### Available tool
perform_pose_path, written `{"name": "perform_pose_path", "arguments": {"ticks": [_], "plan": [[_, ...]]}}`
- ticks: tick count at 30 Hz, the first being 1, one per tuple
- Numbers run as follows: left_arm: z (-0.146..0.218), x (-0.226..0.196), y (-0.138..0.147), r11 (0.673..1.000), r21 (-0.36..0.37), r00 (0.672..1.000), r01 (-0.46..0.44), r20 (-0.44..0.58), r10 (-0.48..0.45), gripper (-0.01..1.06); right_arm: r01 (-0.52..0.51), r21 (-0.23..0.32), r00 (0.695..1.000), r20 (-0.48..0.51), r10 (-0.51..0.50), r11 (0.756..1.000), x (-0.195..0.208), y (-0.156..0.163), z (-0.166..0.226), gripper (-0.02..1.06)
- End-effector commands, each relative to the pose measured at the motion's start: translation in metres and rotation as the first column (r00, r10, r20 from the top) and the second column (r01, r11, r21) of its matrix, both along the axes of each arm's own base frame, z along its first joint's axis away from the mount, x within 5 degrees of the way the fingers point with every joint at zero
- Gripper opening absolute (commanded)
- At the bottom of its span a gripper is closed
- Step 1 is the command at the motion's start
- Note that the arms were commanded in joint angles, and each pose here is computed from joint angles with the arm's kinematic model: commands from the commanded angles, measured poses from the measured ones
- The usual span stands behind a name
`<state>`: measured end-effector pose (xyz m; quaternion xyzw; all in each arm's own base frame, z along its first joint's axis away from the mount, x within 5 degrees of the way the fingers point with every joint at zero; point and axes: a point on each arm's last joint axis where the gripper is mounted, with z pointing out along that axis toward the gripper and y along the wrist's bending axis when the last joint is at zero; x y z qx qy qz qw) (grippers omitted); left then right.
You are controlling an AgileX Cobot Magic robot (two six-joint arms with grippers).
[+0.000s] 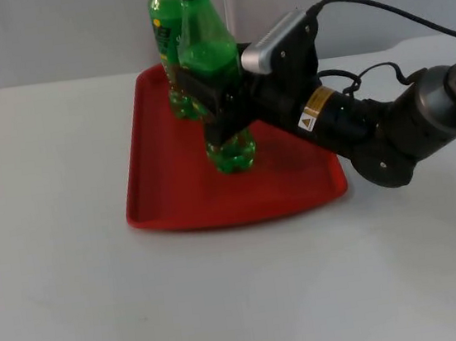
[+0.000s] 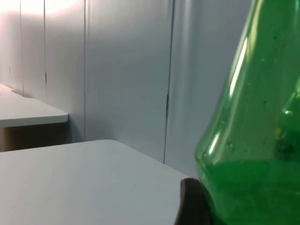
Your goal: Place the bottle upright on the tray.
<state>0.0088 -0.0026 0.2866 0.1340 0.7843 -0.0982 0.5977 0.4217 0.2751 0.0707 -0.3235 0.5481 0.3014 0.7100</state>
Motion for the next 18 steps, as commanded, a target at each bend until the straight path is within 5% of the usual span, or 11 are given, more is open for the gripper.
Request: {"name": "perform_pose_path", "arguments": {"ticks": [1,4,8,9,11,18], "plan": [[0.002,-0.001,0.001,1.0,0.0,1.0,0.003,0.013,-0.003,1.05,-0.012,0.006,1.0,0.027,0.012,1.0,0.0,-0.001,0.004,0.11],[0.002,-0.001,0.001,1.0,0.0,1.0,0.003,0.013,-0.003,1.05,-0.012,0.008,1.0,0.026,0.012,1.0,0.0,-0.001,0.004,0.26],[0.002,-0.001,0.001,1.0,0.0,1.0,0.003,0.013,-0.003,1.05,-0.017,0.022,1.0,0.006,0.017,1.0,0.0,-0.001,0.004,0.65],[0.002,-0.001,0.001,1.0,0.0,1.0,0.003,0.013,-0.003,1.05,-0.017,0.022,1.0,0.006,0.017,1.0,0.0,-0.001,0.004,0.65],[0.002,-0.001,0.001,1.0,0.0,1.0,0.003,0.013,-0.003,1.05,-0.015,0.029,1.0,-0.02,0.015,0.999,-0.002,-0.002,0.001,0.83],[0.002,-0.001,0.001,1.0,0.0,1.0,0.003,0.013,-0.003,1.05,-0.009,-0.02,0.998,-0.066,0.007,1.0,-0.014,-0.009,-0.015,0.92]]}}
